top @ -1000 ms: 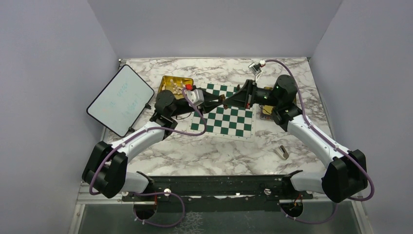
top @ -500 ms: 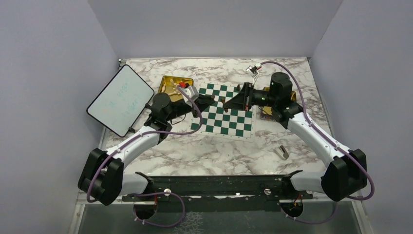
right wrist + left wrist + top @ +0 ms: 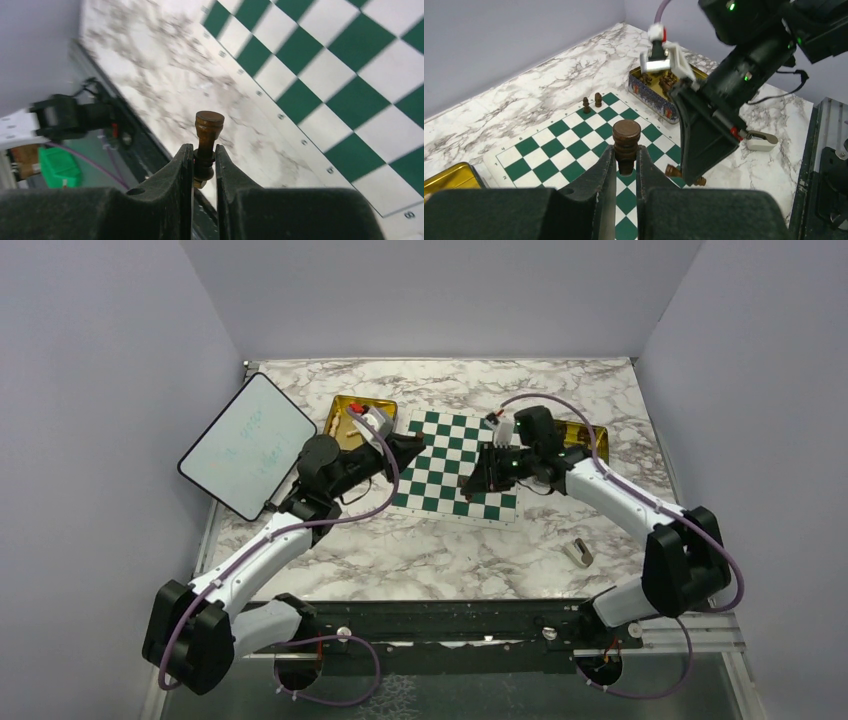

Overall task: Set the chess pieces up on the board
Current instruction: Place the chess piece at the center of the board.

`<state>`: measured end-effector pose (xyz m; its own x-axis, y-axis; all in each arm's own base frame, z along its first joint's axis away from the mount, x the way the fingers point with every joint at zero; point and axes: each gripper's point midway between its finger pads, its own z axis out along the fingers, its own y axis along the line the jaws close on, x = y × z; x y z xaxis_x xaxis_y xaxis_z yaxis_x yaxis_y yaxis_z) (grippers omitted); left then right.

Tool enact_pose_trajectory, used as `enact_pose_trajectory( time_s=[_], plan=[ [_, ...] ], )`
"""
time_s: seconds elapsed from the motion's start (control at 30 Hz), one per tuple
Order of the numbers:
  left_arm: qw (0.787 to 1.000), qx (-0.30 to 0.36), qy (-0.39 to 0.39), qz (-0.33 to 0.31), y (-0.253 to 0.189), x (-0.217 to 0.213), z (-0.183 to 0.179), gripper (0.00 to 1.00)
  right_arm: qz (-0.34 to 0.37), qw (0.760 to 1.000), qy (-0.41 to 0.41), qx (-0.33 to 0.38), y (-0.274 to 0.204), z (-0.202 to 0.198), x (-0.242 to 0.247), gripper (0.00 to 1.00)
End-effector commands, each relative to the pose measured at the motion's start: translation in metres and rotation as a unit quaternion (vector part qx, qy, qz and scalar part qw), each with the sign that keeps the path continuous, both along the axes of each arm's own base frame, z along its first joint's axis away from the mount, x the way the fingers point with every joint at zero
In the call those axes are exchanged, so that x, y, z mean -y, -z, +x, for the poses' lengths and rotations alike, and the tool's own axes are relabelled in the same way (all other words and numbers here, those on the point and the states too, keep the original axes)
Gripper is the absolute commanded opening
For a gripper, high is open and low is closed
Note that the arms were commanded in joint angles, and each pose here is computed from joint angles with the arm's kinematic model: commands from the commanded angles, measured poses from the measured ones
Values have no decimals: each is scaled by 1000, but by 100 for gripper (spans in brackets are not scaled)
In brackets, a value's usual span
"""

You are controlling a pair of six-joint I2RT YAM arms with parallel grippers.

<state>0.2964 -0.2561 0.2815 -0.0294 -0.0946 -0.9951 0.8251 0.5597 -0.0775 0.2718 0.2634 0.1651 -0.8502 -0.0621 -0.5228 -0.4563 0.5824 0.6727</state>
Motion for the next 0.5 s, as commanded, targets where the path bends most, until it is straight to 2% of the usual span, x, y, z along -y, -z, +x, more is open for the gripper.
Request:
enact_pose_trajectory(
  time_s=[0.0,0.07,0.23,0.47],
  plan=[
    [998,-14,-52,25,11,-20,2,0,-177,984,17,-20,65,-11,28,14],
    [997,-20,-68,43,22,-28,1,0,-212,977,17,-26,80,-18,28,15],
    [989,-10,-123,76,28,-53,0,0,-238,971,11,-12,95,-33,12,18],
    [977,19,-192,86,24,-83,-2,0,-292,956,-6,39,114,-47,3,19]
  ],
)
